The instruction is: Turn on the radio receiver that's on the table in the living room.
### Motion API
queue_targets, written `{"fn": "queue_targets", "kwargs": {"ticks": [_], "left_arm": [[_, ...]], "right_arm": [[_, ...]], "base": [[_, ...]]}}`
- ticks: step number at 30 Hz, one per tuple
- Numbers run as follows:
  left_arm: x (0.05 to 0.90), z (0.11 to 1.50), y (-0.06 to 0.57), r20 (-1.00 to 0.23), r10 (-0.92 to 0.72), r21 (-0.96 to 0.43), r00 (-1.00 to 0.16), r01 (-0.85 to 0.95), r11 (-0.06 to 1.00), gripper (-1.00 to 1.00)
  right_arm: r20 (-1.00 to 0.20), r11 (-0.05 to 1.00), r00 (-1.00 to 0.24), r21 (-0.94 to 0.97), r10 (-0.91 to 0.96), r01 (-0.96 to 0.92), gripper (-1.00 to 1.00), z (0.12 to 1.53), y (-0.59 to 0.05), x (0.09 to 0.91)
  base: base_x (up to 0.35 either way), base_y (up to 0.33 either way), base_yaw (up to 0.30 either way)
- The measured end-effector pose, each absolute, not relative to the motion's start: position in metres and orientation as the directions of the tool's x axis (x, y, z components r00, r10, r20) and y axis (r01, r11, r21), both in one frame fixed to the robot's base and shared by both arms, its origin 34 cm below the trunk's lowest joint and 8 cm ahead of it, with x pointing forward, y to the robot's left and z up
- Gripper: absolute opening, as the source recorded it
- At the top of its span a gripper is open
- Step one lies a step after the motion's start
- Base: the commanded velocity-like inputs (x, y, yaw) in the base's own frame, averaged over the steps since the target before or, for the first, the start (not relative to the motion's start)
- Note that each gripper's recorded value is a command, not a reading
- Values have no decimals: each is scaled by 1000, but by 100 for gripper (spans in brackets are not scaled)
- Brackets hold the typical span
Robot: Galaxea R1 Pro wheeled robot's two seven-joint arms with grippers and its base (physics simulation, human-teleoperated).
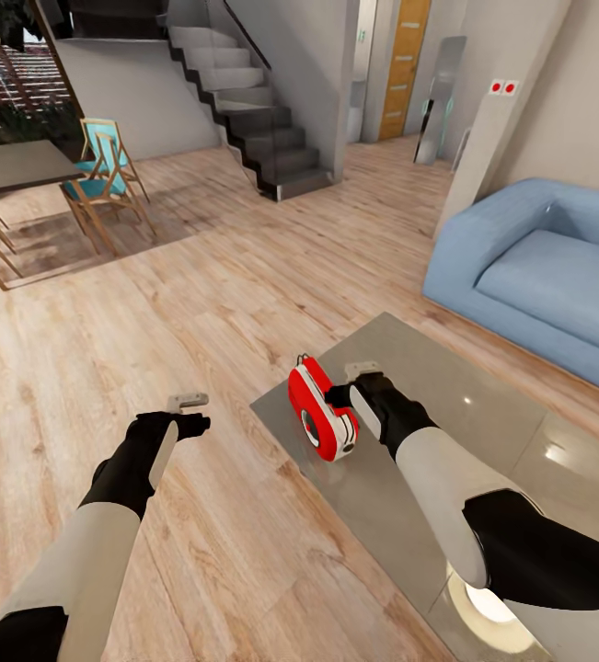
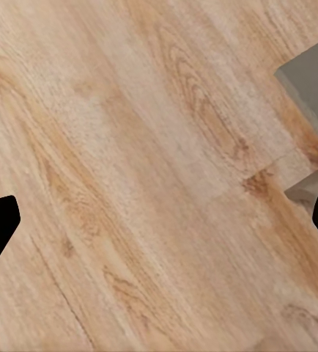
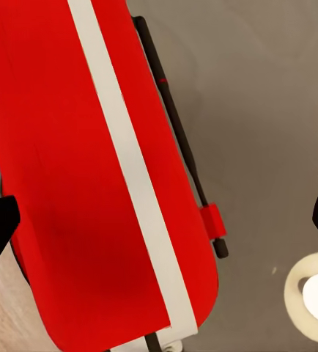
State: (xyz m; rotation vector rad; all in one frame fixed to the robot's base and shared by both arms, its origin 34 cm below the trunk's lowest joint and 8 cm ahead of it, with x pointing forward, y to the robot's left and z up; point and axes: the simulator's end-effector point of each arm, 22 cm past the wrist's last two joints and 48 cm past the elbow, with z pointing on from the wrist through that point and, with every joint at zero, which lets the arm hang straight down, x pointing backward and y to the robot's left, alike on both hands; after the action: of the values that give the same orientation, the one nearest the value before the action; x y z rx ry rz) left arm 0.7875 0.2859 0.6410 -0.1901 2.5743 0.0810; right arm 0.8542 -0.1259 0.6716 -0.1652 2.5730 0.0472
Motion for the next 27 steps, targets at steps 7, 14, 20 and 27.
{"fn": "queue_targets", "kwargs": {"ticks": [7,14,20,27], "left_arm": [[786,635,286,-525,-119,20,-843,-152,988,100],[785,633,286,-522,-119,21,-845,-152,988,100],[785,633,286,-522,-119,20,-845,-152,988,100],[784,632,286,-521,-119,20,-845,-152,988,100]], "right_arm": [[-526,992,-843,0,-109,-128,100,664,-126,853],[-524,992,-844,0,-110,-129,100,663,-126,852],[-524,992,-845,1,-109,-129,100,663,-126,852],[-524,992,-845,1,-109,-129,100,663,-126,852]], "base": [[0,0,0],[0,0,0],[0,0,0],[0,0,0]]}}
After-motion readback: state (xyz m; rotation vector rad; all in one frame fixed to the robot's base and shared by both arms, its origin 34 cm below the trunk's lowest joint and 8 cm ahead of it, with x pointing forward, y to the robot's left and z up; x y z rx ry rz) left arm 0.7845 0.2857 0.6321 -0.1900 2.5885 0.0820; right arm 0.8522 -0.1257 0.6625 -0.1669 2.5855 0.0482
